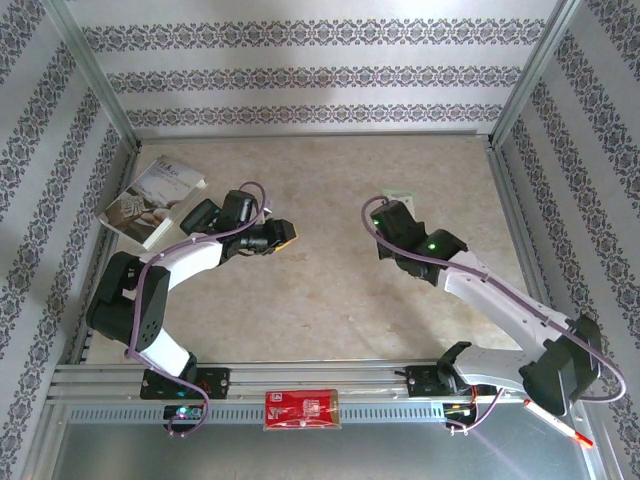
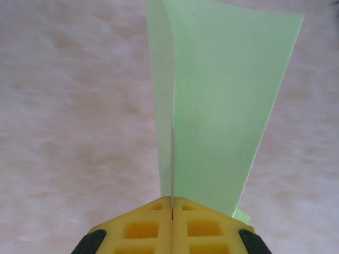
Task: Fold a paper plane with a square sheet of paper (pick it up from the middle)
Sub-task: Turn over the paper at the center of the table.
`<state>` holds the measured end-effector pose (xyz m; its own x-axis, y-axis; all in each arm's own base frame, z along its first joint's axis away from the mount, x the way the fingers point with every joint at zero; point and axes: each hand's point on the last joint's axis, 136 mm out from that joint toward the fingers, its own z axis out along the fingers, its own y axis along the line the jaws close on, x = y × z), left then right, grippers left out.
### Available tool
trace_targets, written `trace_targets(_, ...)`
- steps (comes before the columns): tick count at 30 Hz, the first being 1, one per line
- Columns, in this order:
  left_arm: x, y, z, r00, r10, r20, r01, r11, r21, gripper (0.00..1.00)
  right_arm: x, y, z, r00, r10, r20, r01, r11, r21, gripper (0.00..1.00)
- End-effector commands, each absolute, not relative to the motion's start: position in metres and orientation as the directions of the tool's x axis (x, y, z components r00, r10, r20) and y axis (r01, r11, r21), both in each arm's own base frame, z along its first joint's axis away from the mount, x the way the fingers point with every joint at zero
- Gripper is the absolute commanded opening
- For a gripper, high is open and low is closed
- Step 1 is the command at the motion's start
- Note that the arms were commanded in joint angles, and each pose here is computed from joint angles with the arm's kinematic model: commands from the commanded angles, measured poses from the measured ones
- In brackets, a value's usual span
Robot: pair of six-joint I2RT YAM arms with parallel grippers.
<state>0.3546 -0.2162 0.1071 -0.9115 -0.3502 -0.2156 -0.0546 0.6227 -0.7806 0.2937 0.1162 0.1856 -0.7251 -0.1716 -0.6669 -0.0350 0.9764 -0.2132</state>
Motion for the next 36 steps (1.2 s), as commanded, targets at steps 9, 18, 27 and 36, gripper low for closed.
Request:
trace_targets(9,0.358,-0.165,0.102,-0.872,-0.445,-0.205,-0.165,0.660,-0.733,0.36,0.290,0.135,0.166,-0.758,-0.531,-0.378,-0.083,0.654,-0.752,0.00)
trace_targets(18,0.370,-0.132,0.109,-0.823,-0.528,-0.212,-0.222,0.641,-0.735,0.41,0.275,0.225,0.095,-0.750,-0.608,-0.263,-0.264,0.638,-0.723,0.01)
trace_targets(27,0.374,-0.105,0.135,-0.762,-0.580,-0.288,-0.226,0.655,-0.721,0.47,0.255,0.301,0.050,-0.737,-0.619,-0.271,-0.381,0.711,-0.591,0.09)
trace_targets(36,0.368,-0.109,0.137,-0.783,-0.552,-0.289,-0.199,0.661,-0.723,0.48,0.243,0.351,0.066,-0.742,-0.547,-0.388,-0.453,0.835,-0.312,0.35)
